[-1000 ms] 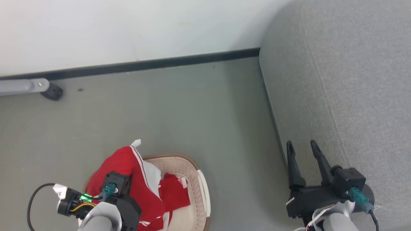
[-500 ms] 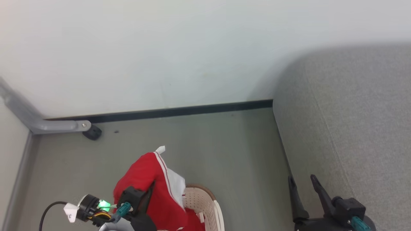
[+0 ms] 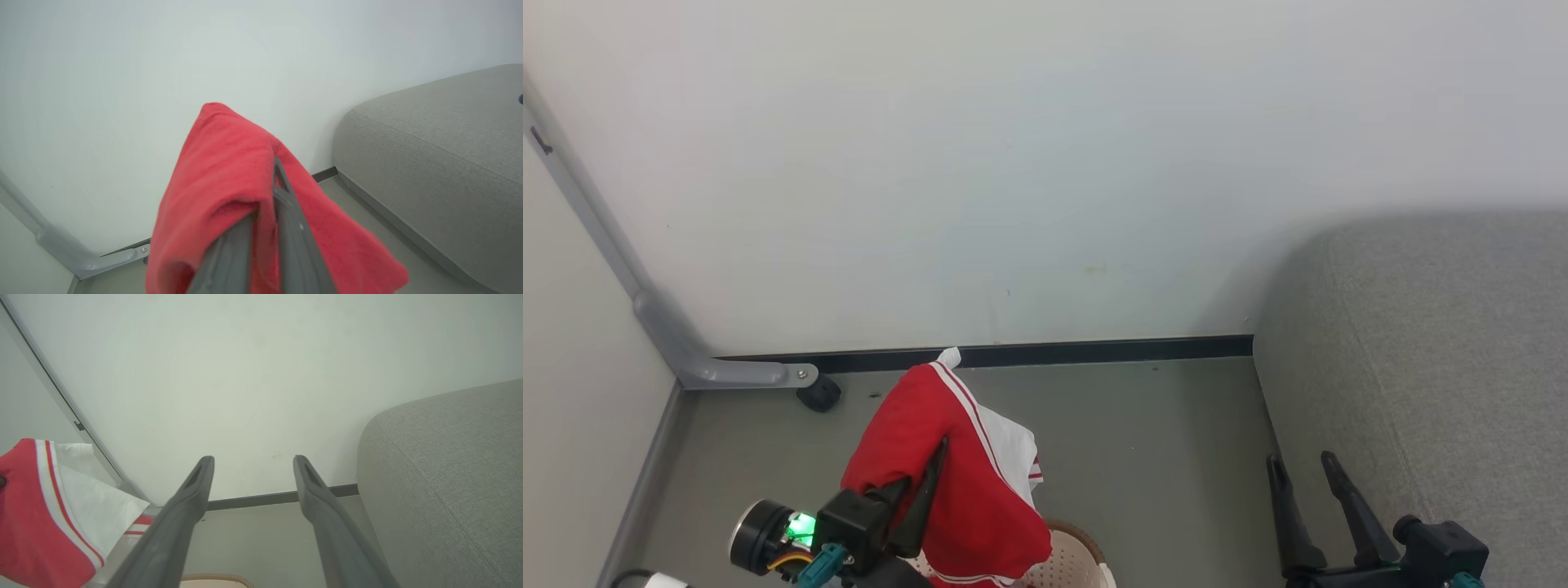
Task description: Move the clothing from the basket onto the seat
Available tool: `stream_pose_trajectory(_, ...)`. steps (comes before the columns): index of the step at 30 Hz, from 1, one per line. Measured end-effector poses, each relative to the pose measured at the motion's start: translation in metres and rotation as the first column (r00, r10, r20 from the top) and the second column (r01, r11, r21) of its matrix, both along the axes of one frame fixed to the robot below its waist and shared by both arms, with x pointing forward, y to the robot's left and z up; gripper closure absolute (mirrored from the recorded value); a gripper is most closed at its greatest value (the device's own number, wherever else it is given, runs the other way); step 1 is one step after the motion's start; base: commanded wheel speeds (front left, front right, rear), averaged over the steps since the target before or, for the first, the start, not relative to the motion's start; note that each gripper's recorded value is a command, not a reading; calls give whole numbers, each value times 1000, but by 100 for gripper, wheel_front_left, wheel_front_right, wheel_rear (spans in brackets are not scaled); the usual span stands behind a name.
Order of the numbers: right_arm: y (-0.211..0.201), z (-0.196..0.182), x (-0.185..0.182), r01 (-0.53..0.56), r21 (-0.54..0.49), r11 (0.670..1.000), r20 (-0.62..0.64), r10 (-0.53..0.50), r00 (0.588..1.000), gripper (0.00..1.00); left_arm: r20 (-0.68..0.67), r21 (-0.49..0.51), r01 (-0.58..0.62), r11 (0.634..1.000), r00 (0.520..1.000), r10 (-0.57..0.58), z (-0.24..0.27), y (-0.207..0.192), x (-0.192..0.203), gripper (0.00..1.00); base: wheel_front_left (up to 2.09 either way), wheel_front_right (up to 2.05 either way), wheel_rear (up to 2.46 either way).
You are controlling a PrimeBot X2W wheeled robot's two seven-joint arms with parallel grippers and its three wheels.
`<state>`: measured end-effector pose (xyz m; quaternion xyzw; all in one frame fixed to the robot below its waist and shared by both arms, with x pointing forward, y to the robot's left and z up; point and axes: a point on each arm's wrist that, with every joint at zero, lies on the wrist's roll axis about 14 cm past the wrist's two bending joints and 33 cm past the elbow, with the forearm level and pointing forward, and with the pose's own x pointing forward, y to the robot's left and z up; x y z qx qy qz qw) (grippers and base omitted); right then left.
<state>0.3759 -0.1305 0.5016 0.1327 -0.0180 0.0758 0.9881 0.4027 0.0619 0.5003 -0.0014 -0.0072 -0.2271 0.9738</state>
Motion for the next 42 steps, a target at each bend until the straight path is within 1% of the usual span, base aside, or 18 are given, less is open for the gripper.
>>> stream_pose_trajectory(3, -1, 10, -2, 0, 20, 1000, 29, 0, 1000, 0, 40, -22, -3, 1000, 999, 4, 13, 1, -9, 100, 0, 0, 0)
stream_pose_trajectory(6, 6, 13, -8, -25, 25, 999, 43, 24, 999, 0, 63, -37, -5, 999, 998, 8, 20, 3, -19, 100, 0, 0, 0)
stream_pose_trajectory(11, 14, 11, -20, -56, 20, 998, 42, 55, 998, 0, 73, -47, -9, 999, 997, 13, 21, 5, -39, 100, 0, 0, 0)
stream_pose_trajectory(17, 30, 5, -34, -122, -3, 992, 31, 122, 992, 0, 100, -62, -9, 998, 995, 15, 28, 4, -55, 100, 0, 0, 0)
stream_pose_trajectory(26, 54, 5, -42, -225, -38, 974, 36, 226, 973, 0, 189, -20, 52, 998, 981, -48, 49, -9, -62, 100, 0, 0, 0)
stream_pose_trajectory(28, 66, 5, -46, -276, -64, 959, 36, 278, 960, 0, 198, -9, 69, 998, 978, -66, 51, -12, -64, 100, 0, 0, 0)
stream_pose_trajectory(31, 89, 11, -52, -366, -93, 926, 53, 372, 927, 0, 201, 3, 89, 996, 976, -87, 51, -15, -65, 100, 0, 0, 0)
stream_pose_trajectory(33, 103, 16, -55, -421, -99, 902, 67, 428, 901, 0, 199, 18, 107, 994, 974, -108, 49, -18, -66, 100, 0, 0, 0)
stream_pose_trajectory(34, 115, 20, -58, -468, -109, 877, 75, 477, 876, 0, 202, 41, 126, 991, 970, -132, 47, -22, -67, 100, 0, 0, 0)
stream_pose_trajectory(38, 130, 26, -59, -528, -118, 841, 86, 538, 838, 0, 225, 81, 179, 981, 955, -193, 51, -35, -68, 100, 0, 0, 0)
stream_pose_trajectory(42, 138, 31, -56, -556, -122, 822, 96, 568, 818, 0, 244, 104, 213, 971, 941, -233, 56, -43, -67, 100, 0, 0, 0)
